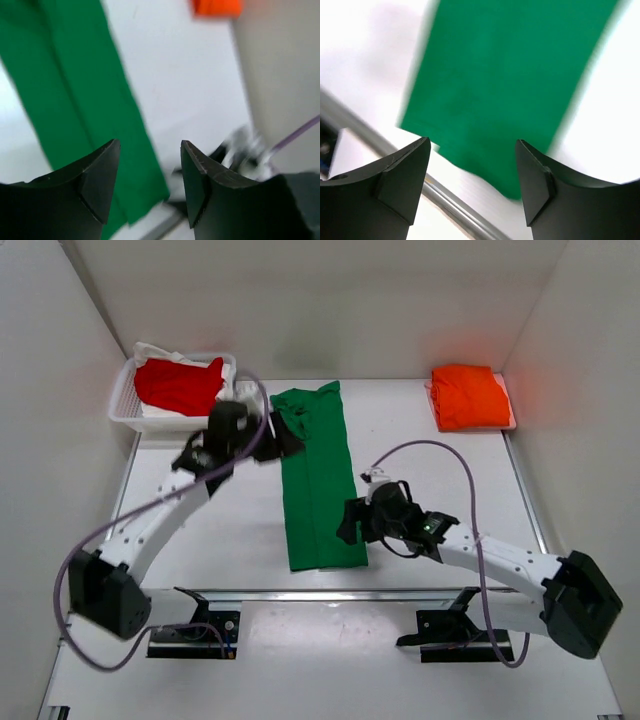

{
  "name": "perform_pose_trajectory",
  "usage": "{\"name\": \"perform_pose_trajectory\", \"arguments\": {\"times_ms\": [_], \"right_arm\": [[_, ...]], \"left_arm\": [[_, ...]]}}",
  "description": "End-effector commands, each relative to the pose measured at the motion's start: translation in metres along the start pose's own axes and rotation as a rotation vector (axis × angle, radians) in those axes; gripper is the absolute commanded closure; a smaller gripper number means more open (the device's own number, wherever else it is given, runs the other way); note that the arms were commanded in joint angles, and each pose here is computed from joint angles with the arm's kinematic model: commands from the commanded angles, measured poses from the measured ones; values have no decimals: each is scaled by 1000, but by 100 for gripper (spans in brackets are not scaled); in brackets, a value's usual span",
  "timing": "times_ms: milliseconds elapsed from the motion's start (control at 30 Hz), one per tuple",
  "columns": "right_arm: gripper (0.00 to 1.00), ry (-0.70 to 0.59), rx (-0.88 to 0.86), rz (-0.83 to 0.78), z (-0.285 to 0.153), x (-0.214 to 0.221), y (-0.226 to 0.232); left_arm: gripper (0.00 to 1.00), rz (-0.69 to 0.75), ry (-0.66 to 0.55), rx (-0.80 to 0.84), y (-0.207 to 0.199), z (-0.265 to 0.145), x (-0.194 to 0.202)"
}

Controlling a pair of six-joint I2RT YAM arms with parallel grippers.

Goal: Fold and stack the t-shirts
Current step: Rotate the tshirt 90 degrees, then grab the bottom of the folded rectangular tshirt with both arms

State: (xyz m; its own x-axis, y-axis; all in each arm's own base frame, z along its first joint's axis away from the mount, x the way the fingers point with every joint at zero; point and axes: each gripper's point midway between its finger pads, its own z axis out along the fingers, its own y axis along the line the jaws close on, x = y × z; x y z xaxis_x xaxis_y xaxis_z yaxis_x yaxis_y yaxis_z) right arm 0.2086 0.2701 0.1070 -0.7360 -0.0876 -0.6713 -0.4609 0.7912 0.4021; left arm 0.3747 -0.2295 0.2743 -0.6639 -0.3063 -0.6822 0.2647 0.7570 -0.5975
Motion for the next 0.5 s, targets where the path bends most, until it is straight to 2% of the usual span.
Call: {"name": "perform_pose_trajectory", "arguments": {"times_ms": [0,67,100,167,267,467], "right_arm": [[34,2,180,178,-9,35,-52],[34,-8,190,218,-15,46,-59],[36,10,203,227,-15,59,-64],[38,8,205,250,-18,67,-66],[41,36,207,289,-15,84,-67],[45,91,176,308,-6,103,-57]], "left_arm": [[37,-56,249,-254,80,-6,149],[36,-82,326,-316,102,-27,214],[35,-60,317,-308,98,-33,225],[34,-86,376,-355,118,-49,271],[30,-116,403,-359,126,-59,302],[30,-145,407,-382,128,-56,316]]}}
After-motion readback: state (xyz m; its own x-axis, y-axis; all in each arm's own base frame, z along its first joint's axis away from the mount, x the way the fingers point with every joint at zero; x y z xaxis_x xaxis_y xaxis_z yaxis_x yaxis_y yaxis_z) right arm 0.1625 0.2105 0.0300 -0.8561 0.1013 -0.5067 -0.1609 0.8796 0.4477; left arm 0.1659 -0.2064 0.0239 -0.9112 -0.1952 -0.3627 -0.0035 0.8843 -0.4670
